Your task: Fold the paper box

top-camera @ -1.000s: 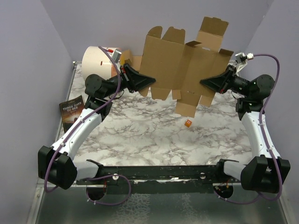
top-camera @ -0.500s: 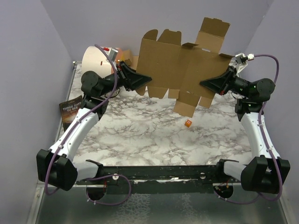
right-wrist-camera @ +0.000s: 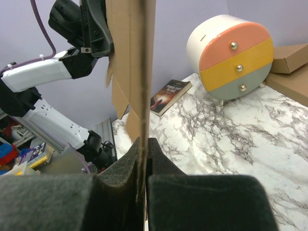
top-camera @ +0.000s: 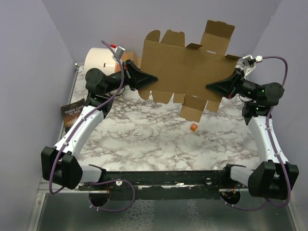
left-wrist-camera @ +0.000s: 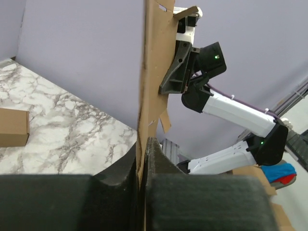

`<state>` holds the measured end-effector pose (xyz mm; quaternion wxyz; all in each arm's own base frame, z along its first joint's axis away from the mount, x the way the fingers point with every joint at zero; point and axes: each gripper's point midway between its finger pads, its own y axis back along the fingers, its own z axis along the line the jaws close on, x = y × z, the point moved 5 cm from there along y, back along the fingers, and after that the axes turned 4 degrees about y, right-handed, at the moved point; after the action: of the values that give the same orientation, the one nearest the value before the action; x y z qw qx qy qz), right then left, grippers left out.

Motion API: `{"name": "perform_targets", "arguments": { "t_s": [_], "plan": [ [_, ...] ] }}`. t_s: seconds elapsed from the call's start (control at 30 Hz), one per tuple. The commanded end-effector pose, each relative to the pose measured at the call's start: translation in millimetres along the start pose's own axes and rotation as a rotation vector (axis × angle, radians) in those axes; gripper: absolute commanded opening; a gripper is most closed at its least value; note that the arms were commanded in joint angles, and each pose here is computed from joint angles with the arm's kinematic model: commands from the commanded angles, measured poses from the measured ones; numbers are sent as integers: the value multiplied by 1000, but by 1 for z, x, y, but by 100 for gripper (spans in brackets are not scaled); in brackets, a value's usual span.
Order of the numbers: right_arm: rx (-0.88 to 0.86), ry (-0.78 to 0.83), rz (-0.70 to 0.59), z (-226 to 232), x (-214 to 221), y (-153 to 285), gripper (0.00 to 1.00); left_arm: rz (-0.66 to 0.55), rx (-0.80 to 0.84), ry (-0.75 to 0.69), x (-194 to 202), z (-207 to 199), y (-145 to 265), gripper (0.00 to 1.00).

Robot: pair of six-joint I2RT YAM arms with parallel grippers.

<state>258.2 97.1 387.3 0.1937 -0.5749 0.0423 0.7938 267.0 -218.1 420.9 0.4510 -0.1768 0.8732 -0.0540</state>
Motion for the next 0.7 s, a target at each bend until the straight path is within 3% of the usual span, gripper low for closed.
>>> {"name": "perform_targets", "arguments": {
  "t_s": [0.0,0.33,0.67],
  "plan": [
    [-26,19,7,8,0,1,1,18,102,-39,-6,-17,-1,0],
    [-27,-41,3,0,3,0,1,-11,260,3,-12,-37,-1,0],
    [-42,-58,-14,1,-5,-2,1,-22,251,51,-6,-25,-11,0]
  ]
}}
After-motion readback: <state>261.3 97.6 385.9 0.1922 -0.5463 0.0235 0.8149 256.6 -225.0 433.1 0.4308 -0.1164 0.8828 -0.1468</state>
